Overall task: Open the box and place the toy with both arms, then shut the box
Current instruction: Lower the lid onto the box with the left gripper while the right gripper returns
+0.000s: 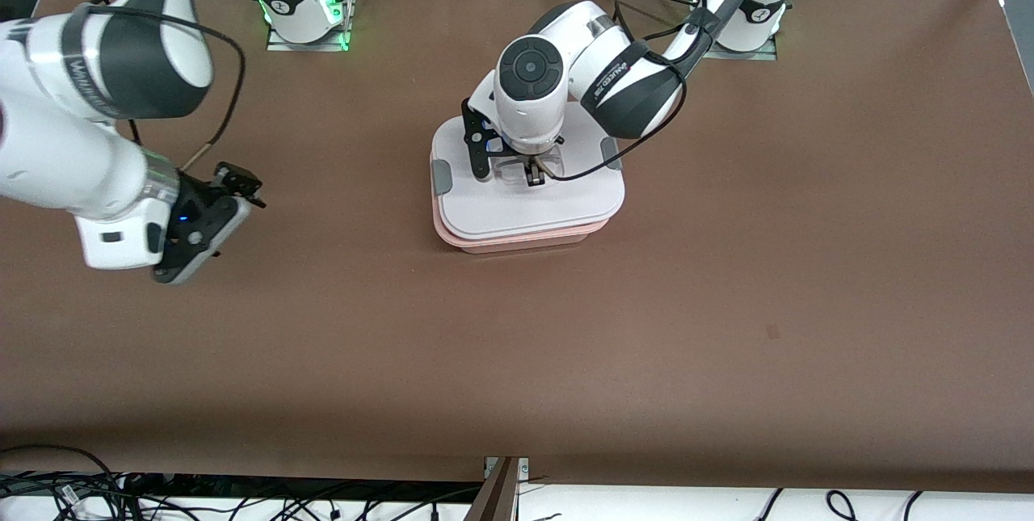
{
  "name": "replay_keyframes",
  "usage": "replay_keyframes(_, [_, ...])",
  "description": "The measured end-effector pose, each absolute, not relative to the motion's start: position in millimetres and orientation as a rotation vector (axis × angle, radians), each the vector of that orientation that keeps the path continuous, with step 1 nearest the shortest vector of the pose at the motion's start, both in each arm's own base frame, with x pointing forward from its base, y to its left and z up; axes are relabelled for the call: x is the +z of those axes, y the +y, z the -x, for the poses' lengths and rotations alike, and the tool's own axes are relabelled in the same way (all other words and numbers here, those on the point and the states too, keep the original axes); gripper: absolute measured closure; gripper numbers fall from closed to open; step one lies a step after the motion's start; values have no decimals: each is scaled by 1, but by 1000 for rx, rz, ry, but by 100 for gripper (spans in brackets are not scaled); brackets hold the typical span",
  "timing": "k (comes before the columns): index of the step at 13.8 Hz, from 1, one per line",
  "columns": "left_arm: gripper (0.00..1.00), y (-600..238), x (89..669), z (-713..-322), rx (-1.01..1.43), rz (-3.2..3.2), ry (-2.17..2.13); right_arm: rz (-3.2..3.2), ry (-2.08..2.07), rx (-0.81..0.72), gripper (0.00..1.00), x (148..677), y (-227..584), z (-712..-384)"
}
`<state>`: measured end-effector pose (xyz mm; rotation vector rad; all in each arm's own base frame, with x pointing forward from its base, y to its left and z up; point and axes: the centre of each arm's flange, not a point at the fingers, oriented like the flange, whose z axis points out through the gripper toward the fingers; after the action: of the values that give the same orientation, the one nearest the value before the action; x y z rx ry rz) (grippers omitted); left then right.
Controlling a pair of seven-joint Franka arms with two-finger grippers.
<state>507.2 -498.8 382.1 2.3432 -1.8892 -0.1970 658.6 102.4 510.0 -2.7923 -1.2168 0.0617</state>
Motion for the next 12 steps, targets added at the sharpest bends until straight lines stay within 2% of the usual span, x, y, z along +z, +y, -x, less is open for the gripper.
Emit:
replay_keyframes(6, [93,-505,356,-516,-201,-2349,-1871,2874,-993,92,0,527,50,-652])
replay_keyframes(12, [93,-511,351,-511,-196,-2353,-1924,2940,-672,87,0,557,37,-625])
